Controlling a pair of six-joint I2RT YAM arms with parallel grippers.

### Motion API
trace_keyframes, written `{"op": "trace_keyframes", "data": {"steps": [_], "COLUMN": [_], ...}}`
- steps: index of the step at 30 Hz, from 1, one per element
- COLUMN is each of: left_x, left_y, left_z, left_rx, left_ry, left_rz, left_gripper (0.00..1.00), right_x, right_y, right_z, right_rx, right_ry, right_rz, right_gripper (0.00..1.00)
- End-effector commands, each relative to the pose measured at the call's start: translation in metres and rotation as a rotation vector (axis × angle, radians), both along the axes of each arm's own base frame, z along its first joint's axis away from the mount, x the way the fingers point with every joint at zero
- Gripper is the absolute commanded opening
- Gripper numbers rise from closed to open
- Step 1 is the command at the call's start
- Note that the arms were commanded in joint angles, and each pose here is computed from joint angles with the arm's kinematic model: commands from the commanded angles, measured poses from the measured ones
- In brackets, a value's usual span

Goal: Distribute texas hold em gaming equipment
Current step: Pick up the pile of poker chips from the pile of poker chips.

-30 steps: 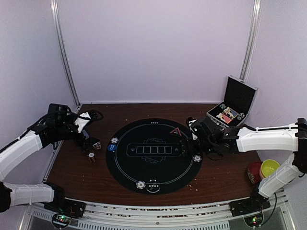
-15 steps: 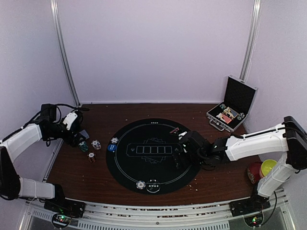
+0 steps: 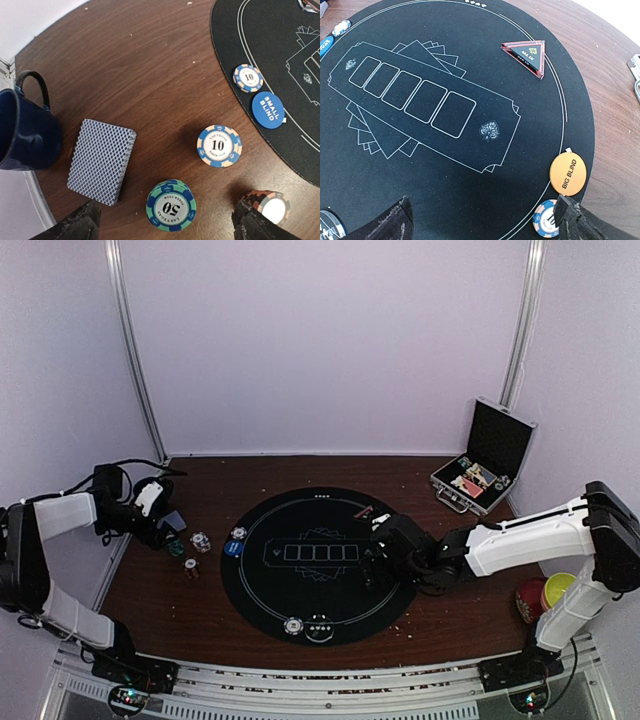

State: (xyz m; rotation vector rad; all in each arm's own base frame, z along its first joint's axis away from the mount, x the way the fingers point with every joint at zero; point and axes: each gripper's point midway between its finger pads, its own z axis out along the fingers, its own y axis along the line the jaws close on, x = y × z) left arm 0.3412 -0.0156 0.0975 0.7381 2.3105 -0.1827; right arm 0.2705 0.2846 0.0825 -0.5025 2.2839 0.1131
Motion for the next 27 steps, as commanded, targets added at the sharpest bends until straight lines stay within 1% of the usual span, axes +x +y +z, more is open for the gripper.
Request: {"op": "trace_keyframes", "data": {"steps": [1, 9, 18, 27], "left_x": [0.012, 0.014, 0.010, 0.009], "left_y": [0.004, 0.005, 0.004, 0.004], "left_z": [-0.010, -0.018, -0.028, -0.033], "left_rx": [-0.006, -0.003, -0.012, -0.013], "left_ry": [-0.012, -0.002, 0.042, 0.057], "left_rz": [0.012, 0.021, 0.017, 0.019], "left_gripper": [0.91, 0.79, 0.75, 0.65], "right_x": [0.001, 0.002, 0.001, 0.001], "right_y": [-0.002, -0.003, -0.003, -0.003], "right_z": [0.001, 0.001, 0.003, 0.002], "right_rx": [-0.010, -0.013, -0.014, -0.025], "right_ry": [-0.024, -0.030, -0.036, -0.040], "right_rz": [-0.017, -0.019, -0.017, -0.018], "right_gripper": [1.00, 1.00, 1.00, 1.00]}}
